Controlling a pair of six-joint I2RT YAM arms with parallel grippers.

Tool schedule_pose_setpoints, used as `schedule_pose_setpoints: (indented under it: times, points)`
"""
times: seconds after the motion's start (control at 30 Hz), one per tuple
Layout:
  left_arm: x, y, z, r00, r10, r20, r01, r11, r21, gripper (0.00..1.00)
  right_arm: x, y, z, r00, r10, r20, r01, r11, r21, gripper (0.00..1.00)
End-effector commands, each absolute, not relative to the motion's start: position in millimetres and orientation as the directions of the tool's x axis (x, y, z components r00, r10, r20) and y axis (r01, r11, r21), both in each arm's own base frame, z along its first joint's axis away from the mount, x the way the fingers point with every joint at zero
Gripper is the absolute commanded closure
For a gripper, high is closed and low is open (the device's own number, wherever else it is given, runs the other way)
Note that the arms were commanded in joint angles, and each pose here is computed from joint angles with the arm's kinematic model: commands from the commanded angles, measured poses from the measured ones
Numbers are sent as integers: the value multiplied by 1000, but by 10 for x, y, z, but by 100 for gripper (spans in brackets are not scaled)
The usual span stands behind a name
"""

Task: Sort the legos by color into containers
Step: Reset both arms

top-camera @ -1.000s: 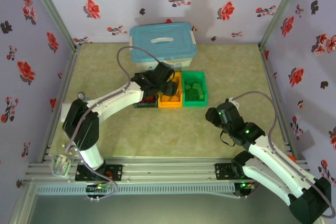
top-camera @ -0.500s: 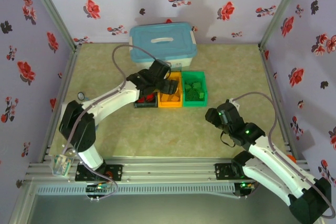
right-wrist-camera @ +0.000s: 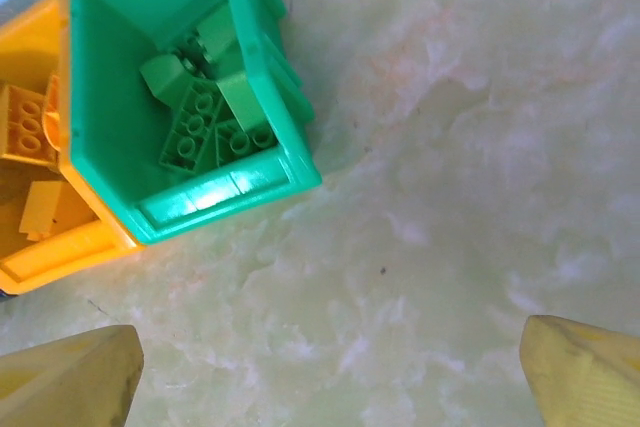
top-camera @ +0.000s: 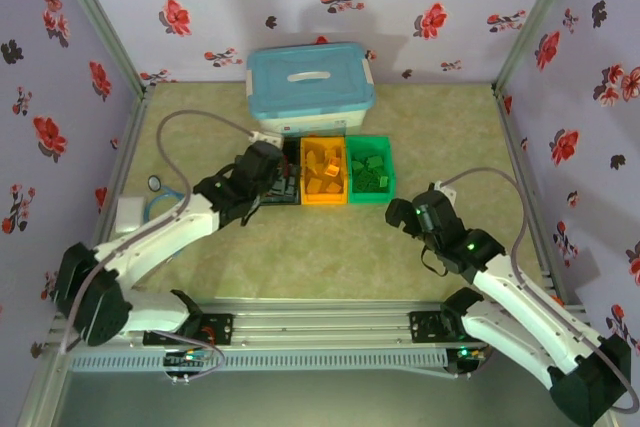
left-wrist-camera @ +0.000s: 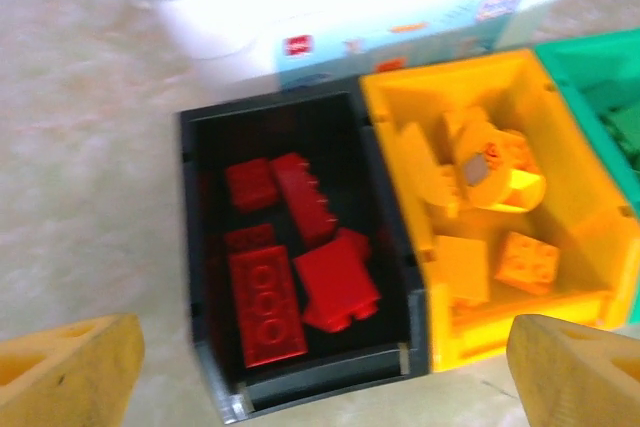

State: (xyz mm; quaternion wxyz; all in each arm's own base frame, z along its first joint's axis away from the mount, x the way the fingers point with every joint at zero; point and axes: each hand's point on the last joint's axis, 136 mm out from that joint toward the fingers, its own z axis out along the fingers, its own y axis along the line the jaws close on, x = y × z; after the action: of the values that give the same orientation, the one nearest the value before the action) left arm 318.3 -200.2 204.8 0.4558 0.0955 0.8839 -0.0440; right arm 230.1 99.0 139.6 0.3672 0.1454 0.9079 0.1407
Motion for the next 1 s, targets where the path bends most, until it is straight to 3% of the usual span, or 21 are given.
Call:
schedule_pose_setpoints:
  times: [0.0, 0.2, 0.4, 0.67, 0.97]
  points:
    - [3190, -1558, 2266, -456, 77, -887, 49, 997, 61, 2, 2478, 868, 1730, -604, 260, -753, 108, 963, 246, 1]
    - [2919, -907, 2188, -375, 102, -922, -132, 978, 162, 0, 2598, 683, 2076, -451, 120, -884, 72, 993, 98, 1]
    - [2615, -343, 2097, -319, 165, -933, -293, 919, 262, 0, 2567, 454, 2084, -310, 65, -948, 120, 992, 29, 1]
    - [2434, -29, 1979, -229, 197, -953, -416, 866, 279, 0, 2496, 151, 1772, -287, 80, -954, 280, 960, -4, 0]
    - [2450, 59, 1579, -283, 213, -935, -449, 832, 325, 0, 2641, 23, 1822, -239, 43, -970, 330, 943, -39, 1]
